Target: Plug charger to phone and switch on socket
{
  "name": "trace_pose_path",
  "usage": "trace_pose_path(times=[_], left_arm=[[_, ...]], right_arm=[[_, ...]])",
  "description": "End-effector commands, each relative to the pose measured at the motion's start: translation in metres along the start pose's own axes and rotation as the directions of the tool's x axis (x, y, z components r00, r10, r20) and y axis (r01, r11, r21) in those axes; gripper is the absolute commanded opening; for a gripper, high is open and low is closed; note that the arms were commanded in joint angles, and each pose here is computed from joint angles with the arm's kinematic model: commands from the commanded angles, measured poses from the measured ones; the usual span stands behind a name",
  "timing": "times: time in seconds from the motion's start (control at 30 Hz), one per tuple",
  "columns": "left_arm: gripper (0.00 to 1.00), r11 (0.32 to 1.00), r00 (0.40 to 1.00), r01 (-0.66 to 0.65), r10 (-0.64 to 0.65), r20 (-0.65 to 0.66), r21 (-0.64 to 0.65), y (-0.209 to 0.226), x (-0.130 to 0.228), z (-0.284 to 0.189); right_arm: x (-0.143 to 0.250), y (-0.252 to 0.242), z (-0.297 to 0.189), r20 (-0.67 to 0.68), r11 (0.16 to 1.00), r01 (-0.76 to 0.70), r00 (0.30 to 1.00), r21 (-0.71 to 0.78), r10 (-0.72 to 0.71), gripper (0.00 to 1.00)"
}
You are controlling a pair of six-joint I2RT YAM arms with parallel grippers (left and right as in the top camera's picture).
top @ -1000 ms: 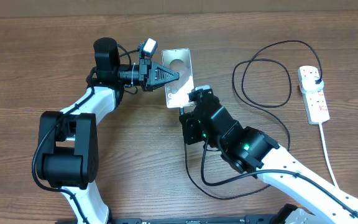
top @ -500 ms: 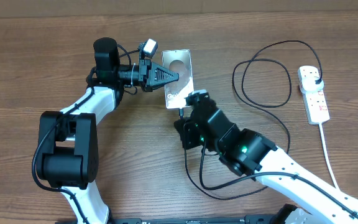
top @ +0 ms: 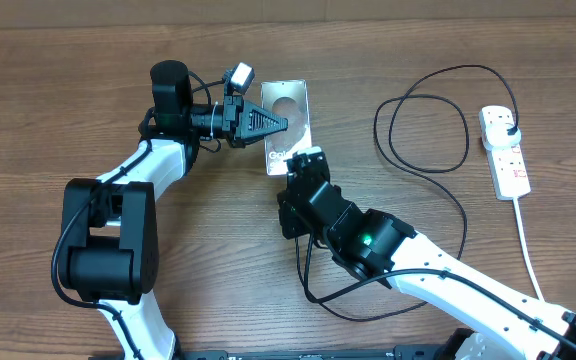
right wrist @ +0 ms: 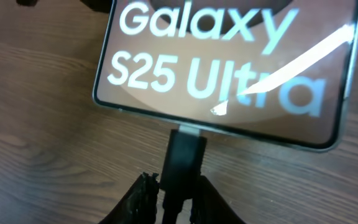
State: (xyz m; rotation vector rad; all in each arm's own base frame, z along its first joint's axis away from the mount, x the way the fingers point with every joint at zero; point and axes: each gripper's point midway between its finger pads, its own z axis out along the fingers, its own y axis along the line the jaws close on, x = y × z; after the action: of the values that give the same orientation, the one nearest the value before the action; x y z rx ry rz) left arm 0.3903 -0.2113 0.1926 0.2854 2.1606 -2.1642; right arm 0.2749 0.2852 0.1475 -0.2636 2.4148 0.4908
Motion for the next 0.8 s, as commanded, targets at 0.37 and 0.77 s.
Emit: trace_pose_path(times=[0.37,0.77], left_arm=[[0.04,0.999,0.999,-0.041,0.042,-0.031,0.016,-0.01,0.003,0.003],[0.04,0.998,0.995,-0.059,0.061,-0.083,0.029,-0.011,0.014,0.024]], right_arm=[[-0.043,0.005,-0.008,0.154,0.999,0.05,0.987,0.01,-0.051,0.04],[-0.094,0.005,-0.015,0.274,0.992,0.086,0.96,-0.095,-0.057,0.04]])
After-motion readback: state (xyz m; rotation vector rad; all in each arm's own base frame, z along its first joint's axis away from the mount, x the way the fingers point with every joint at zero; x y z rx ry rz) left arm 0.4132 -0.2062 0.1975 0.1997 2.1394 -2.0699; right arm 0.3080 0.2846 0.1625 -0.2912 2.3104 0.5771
